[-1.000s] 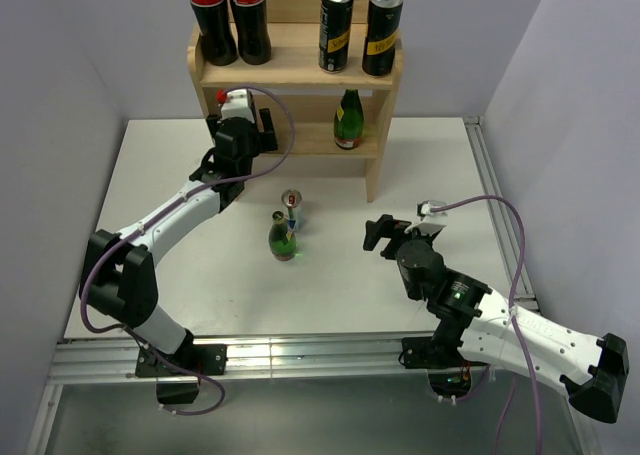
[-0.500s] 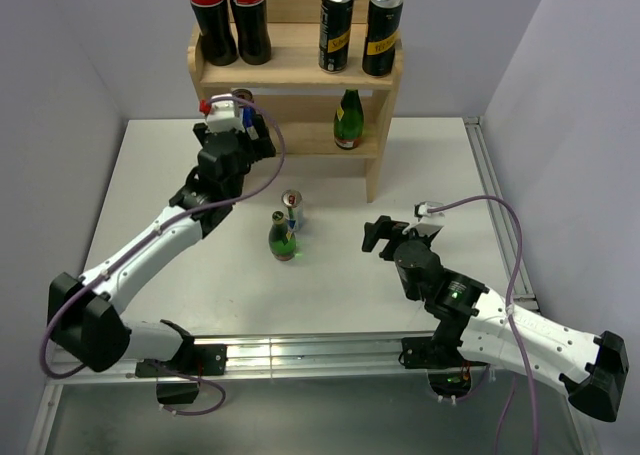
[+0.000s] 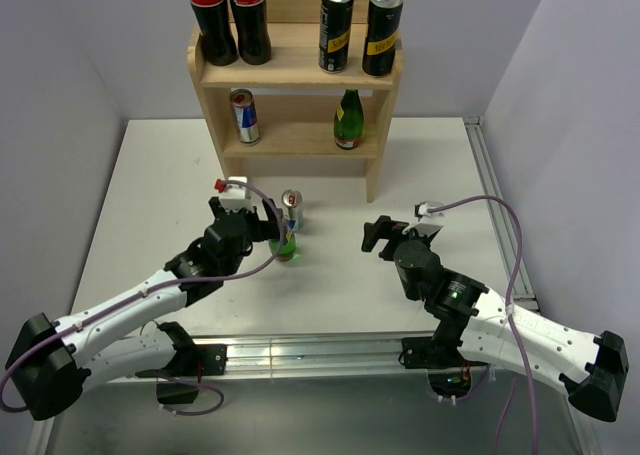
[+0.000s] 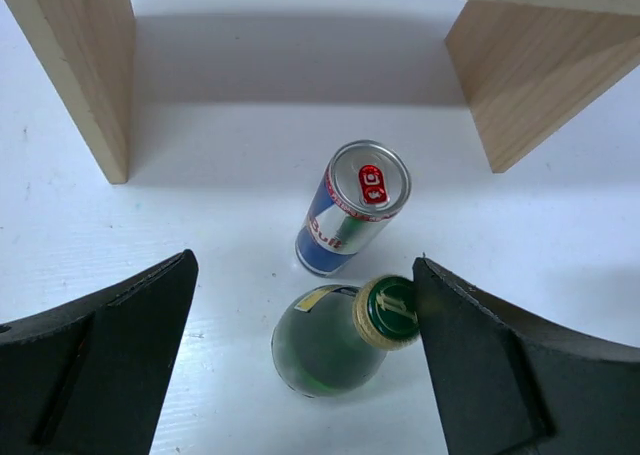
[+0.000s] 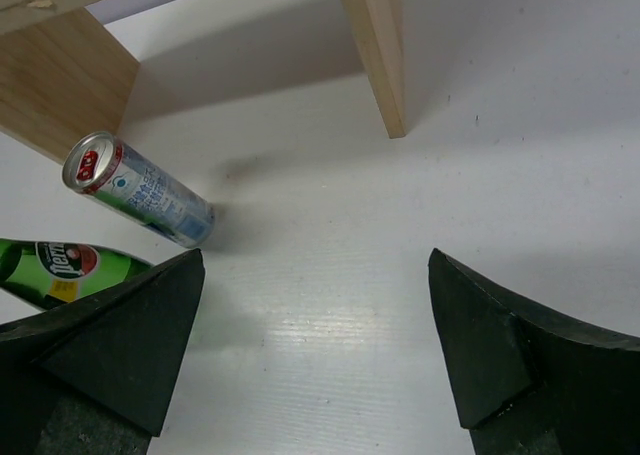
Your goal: Place and organize the beverage onto the shelf
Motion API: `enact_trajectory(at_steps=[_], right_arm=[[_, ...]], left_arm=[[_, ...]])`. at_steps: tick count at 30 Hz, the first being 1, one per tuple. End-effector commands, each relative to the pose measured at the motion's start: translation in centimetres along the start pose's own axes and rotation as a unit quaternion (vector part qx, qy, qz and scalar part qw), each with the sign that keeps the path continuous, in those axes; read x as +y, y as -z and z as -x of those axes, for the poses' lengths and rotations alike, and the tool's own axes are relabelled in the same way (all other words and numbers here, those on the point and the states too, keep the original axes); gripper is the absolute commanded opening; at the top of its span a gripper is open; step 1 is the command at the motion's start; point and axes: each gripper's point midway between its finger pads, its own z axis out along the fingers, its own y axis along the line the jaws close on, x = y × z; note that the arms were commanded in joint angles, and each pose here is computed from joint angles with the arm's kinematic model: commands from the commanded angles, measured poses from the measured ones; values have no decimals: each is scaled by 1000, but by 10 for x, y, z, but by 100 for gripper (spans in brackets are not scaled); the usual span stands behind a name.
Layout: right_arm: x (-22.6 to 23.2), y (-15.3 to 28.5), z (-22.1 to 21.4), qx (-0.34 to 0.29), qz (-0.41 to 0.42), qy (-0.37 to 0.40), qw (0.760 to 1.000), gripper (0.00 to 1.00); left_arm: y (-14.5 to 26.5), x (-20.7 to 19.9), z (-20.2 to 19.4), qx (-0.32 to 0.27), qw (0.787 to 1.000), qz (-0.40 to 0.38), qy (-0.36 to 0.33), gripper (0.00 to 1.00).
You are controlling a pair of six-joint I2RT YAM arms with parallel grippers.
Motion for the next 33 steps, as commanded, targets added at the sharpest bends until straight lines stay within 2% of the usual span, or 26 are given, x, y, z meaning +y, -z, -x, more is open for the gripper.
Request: enact_trajectory(at_steps=[1,6,16,33], right_arm=[[4,0,2,-9,4,-17,1000,100],[4,-2,0,-6,3,-16,1000,100],[-1,-3,-9,0,-4,-14,1000,100],[0,-4,-13,2,-1,-17,1000,100]], left_arm=[[8,-15,7,-19,998,-40,38,95],[8,-18,-22,-1,997,-53,46,95],[3,-30,-36,-2,997,-63,43,94],[8,-15,-12,-37,999,-18,34,94]])
